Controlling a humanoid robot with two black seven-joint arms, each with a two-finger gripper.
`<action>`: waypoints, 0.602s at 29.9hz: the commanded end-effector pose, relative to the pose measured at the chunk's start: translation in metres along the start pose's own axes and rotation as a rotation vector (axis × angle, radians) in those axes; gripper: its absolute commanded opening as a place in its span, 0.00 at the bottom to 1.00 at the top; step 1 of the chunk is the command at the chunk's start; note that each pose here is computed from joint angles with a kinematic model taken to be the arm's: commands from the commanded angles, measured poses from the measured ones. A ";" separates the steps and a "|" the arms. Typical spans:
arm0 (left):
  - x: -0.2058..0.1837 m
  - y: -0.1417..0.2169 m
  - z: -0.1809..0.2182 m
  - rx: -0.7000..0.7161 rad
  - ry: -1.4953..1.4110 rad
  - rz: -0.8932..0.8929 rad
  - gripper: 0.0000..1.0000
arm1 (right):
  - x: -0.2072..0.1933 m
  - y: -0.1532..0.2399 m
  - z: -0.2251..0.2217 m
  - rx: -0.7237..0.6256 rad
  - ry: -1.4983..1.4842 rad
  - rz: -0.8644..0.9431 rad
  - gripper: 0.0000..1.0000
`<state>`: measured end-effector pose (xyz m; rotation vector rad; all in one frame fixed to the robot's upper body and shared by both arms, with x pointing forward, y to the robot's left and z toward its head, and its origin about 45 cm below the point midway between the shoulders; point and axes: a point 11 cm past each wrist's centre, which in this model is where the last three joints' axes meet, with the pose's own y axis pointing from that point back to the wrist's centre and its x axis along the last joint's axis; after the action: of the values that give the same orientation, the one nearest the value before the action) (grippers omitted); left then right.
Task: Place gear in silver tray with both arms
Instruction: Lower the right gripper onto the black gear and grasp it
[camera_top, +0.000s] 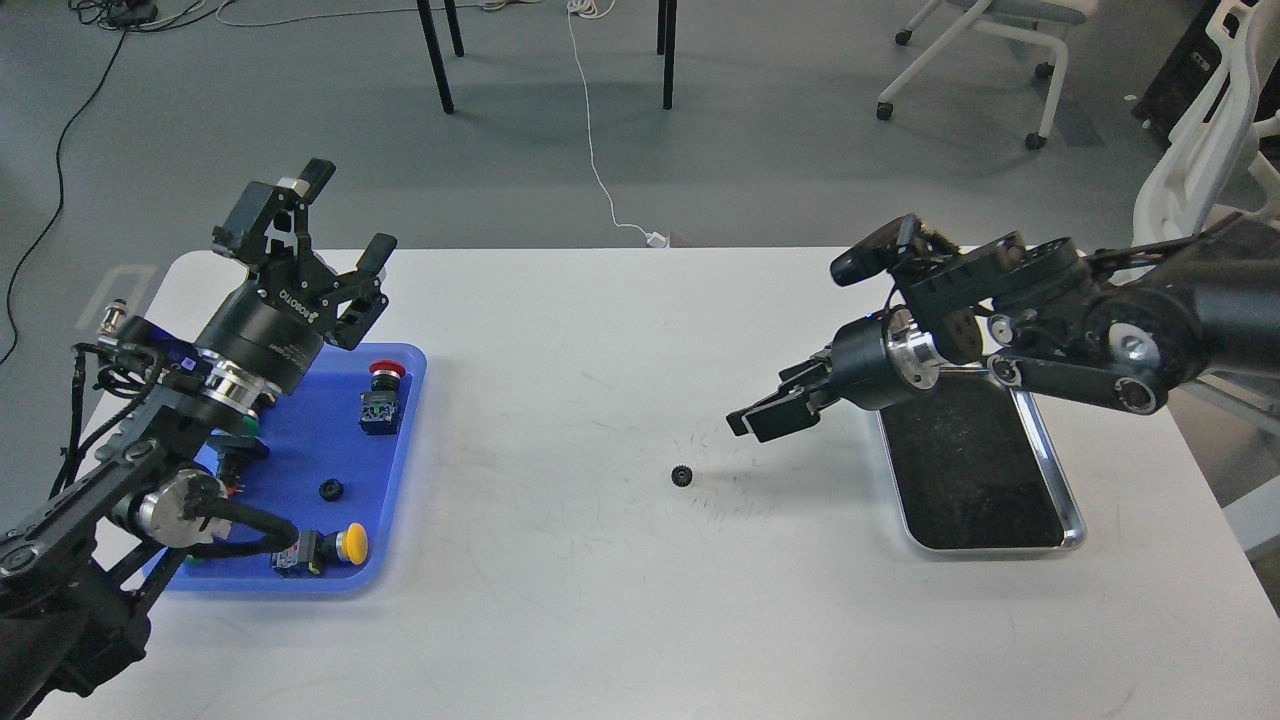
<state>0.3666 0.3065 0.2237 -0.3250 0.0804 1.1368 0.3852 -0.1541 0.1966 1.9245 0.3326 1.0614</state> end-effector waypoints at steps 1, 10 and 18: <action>0.000 0.000 0.001 -0.003 0.000 0.001 0.98 | 0.004 -0.028 -0.014 0.002 0.149 -0.024 0.93; 0.000 0.002 -0.001 0.001 0.003 0.003 0.98 | -0.006 -0.055 -0.023 0.007 0.284 -0.050 0.74; -0.003 0.005 -0.003 0.007 0.010 -0.002 0.98 | -0.017 -0.061 -0.016 -0.003 0.258 -0.046 0.66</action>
<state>0.3621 0.3053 0.2206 -0.3256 0.0910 1.1353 0.3733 -0.1187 0.1453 1.7653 0.5220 1.2878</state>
